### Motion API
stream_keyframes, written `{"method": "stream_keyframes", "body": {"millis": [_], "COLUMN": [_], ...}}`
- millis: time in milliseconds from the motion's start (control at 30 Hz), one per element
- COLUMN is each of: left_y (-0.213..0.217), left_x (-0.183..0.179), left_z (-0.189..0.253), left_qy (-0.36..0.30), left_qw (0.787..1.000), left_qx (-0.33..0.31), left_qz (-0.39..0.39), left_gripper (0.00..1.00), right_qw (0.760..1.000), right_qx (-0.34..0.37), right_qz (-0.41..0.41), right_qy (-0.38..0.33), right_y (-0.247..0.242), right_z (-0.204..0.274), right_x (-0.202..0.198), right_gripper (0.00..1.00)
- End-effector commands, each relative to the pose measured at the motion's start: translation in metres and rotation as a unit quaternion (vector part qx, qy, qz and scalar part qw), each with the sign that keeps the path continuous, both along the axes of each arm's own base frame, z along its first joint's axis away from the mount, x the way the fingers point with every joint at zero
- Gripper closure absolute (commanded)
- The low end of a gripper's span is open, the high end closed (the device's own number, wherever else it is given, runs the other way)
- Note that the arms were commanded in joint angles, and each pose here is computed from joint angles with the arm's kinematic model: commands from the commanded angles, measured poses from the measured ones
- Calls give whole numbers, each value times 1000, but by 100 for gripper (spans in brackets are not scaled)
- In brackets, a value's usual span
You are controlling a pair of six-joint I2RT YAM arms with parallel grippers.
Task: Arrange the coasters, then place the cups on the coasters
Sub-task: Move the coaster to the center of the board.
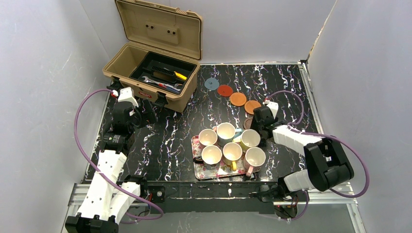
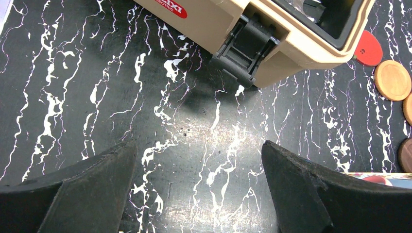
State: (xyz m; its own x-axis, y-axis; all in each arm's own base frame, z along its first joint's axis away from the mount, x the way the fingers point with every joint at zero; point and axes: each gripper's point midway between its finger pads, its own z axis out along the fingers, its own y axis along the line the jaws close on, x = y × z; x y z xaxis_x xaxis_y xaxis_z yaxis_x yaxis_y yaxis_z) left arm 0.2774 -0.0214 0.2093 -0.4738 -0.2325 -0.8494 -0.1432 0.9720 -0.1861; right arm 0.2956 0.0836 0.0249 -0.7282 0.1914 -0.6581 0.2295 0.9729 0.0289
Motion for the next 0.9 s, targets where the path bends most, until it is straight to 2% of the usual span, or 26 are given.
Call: {"method": "stream_keyframes", "body": {"millis": [0, 633, 867], "left_y": [-1, -6, -5], "left_x": [-5, -3, -3], "left_z": [-1, -6, -6], "left_qy": [1, 13, 12], "left_qw": [1000, 1000, 1000], "left_qx": [0, -10, -9], "left_qz": [-4, -12, -10], "left_gripper": [2, 2, 2], "right_qw": [996, 986, 981], "right_qx": [-17, 29, 26], "right_qz": [-22, -128, -168], "right_qy": [84, 106, 90], "right_y": [-29, -83, -99], "right_z": [-24, -23, -15], "right_x": [-40, -57, -59], "right_gripper": [31, 30, 29]}}
